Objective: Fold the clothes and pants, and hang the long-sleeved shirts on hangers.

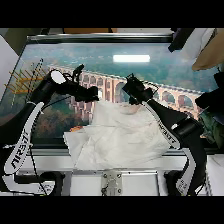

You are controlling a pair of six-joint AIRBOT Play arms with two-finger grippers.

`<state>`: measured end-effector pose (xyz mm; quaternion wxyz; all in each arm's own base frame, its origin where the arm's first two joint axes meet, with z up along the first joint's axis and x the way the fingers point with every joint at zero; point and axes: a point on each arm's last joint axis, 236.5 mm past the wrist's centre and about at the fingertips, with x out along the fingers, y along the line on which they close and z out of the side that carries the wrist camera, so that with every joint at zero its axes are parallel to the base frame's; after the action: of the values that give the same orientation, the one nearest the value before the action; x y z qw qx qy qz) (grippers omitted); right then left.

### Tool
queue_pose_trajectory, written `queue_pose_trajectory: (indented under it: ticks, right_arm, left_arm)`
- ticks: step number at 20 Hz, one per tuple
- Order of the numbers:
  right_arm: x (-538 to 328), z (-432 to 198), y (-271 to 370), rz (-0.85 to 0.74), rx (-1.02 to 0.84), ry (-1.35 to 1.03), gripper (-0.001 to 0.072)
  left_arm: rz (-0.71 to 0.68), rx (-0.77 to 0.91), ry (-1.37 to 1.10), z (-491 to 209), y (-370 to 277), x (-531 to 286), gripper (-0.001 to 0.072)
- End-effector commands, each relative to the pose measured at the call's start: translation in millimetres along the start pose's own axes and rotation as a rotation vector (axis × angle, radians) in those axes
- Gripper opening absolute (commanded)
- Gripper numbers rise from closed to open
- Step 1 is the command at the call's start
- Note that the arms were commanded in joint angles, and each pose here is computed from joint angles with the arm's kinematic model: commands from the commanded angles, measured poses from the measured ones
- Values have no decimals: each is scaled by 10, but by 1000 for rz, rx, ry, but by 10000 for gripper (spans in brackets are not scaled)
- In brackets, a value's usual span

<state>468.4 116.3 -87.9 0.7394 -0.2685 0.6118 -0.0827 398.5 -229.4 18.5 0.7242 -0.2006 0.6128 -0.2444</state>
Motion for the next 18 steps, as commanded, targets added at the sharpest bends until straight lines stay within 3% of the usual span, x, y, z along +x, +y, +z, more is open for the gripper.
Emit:
queue_pose_trajectory:
  ticks: [1, 7, 8, 9, 15, 18]
  right_arm:
    - [16, 40, 128, 47, 20, -15, 439]
    - [69, 2, 203, 64, 7, 4, 412]
    - [74, 0, 201, 63, 6, 5, 192]
    - [67, 11, 177, 56, 6, 0, 17]
    - [-815, -305, -522, 26, 41, 29, 10]
    - [-1540, -630, -647, 198, 116, -48, 10]
  left_arm:
    - [0, 10, 10, -22, 1, -3, 10]
    - [0, 10, 12, -27, 0, -4, 10]
    - [0, 10, 12, -26, 0, -4, 10]
    - [0, 9, 11, -24, 4, -7, 10]
    - [3, -3, -35, 60, 150, -374, 10]
    - [6, 56, 26, -174, 86, -594, 10]
